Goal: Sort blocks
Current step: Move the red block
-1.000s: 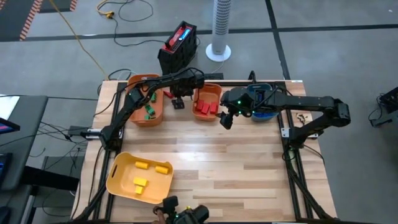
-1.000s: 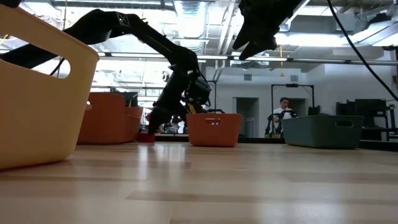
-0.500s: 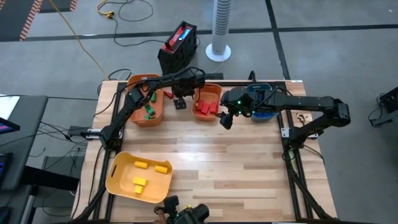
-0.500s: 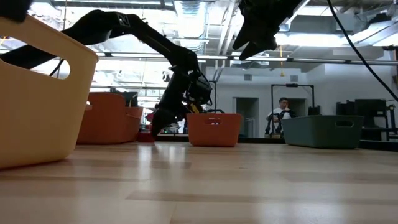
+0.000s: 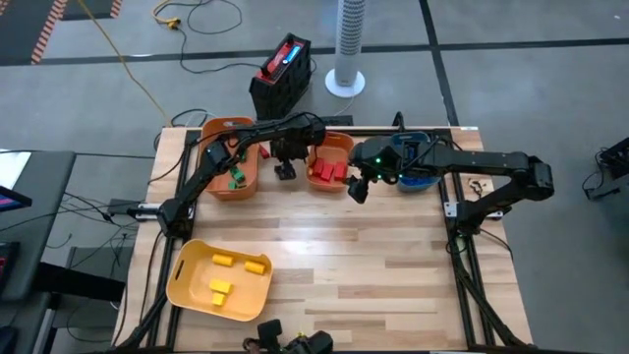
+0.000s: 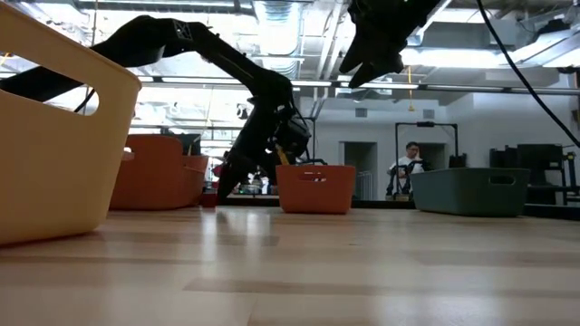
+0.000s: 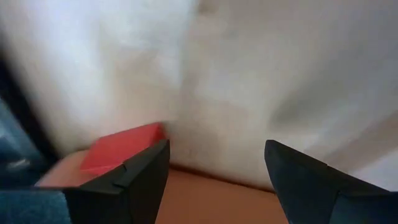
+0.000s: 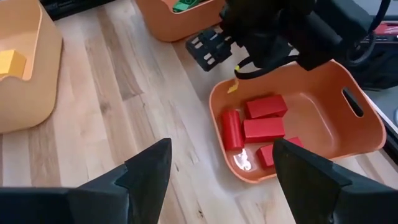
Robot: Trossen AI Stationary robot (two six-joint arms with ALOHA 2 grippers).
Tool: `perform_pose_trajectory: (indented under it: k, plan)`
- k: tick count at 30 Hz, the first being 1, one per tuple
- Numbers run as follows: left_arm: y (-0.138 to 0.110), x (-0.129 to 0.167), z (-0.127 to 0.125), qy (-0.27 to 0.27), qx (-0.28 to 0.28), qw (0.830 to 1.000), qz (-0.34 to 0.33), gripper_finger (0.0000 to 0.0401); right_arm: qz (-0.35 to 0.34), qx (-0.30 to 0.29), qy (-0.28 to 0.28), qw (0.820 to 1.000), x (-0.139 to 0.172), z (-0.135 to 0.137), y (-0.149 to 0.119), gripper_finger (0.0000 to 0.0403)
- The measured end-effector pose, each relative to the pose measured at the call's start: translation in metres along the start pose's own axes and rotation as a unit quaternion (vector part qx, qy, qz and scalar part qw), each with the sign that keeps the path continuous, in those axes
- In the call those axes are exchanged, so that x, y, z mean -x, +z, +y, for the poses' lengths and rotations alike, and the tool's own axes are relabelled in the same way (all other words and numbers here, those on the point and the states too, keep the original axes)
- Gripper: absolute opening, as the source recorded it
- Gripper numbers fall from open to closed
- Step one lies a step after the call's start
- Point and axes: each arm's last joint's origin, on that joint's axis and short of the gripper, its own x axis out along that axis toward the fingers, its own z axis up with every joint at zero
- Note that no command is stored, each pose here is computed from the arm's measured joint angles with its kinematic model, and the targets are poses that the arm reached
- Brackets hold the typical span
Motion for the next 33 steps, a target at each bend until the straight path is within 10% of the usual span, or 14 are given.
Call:
perform_pose_trajectory:
  k: [33]
  plan:
    - [-0.008,0.003,0.016,0.041,0.187,0.981,-0.002,0.0253,0.006,0.001,-0.002,1.0,0.0,-0.002,-0.001,0.029]
